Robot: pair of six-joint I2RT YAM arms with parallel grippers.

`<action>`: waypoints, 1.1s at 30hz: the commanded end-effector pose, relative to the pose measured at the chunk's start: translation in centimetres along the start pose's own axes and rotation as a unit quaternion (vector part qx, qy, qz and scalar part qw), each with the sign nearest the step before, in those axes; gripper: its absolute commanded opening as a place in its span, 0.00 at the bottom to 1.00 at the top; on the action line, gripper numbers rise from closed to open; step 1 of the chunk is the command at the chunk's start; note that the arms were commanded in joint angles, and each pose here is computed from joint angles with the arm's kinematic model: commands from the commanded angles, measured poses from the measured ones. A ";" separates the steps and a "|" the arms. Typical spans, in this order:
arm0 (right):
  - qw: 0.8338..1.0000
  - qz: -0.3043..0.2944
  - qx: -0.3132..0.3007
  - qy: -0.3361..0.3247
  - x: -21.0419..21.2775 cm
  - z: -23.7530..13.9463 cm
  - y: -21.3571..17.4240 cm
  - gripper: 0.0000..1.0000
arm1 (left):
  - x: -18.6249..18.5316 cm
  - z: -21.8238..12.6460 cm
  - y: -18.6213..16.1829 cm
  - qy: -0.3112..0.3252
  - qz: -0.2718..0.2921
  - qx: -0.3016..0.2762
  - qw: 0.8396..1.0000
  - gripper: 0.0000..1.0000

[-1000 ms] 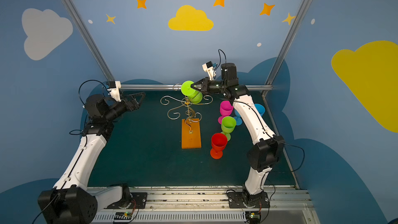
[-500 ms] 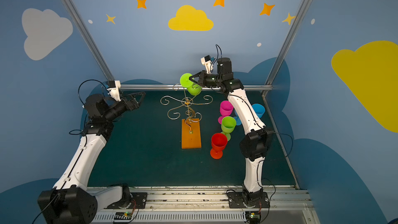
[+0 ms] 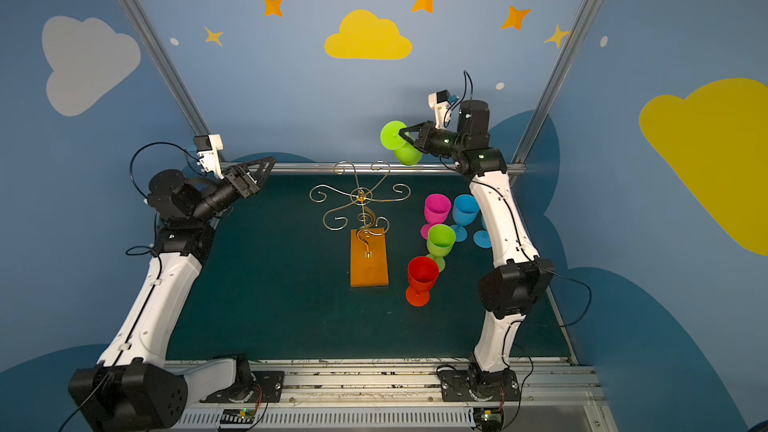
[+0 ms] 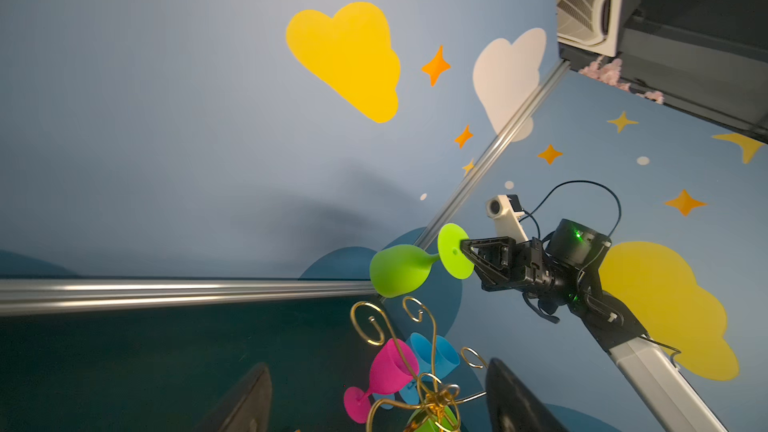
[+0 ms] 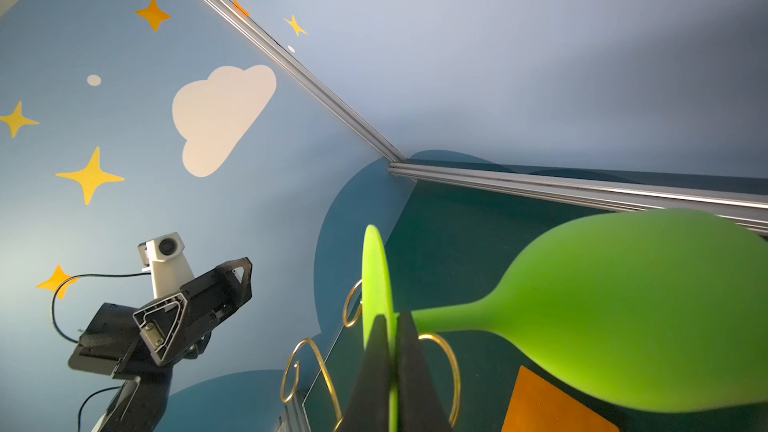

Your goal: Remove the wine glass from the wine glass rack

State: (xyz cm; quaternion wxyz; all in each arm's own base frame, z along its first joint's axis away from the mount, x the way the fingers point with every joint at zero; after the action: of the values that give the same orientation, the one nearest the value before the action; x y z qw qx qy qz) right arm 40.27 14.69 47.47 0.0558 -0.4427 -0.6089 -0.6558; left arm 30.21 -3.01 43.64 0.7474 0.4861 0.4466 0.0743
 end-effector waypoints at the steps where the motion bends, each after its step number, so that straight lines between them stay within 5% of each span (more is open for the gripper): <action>1: 0.997 -0.072 -0.018 0.021 5.6 -4.0 0.1 0.00 | -2.4 1.4 0.6 -0.090 -0.011 0.021 0.996 0.74; 10: 0.992 -0.118 -0.019 0.044 11.5 -9.4 -2.9 0.00 | -8.8 6.6 -1.6 -0.226 0.024 0.105 0.968 0.65; 19: 0.986 -0.152 -0.006 0.060 15.3 -10.8 -6.0 0.00 | -12.7 10.1 -3.7 -0.305 0.015 0.144 0.941 0.65; 33: 0.984 -0.163 0.011 0.069 16.6 -9.3 -7.6 0.00 | -15.7 11.2 -5.8 -0.340 0.006 0.177 0.923 0.59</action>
State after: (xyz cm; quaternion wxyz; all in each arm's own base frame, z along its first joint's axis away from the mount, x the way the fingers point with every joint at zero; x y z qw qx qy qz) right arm 21.35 16.49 53.47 0.0119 -0.2985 -0.6756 -0.6740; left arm 28.11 -22.01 48.88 0.7517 0.6071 0.1869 -0.1773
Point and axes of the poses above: each gripper's point midway between its finger pads, its own z axis out along the fingers, its own x axis along the line the jaws close on, y = z × x, the point moved 10 cm from there along -z, back along the fingers, and after that the axes turned 1 degree about -z, right-handed, at the moved point
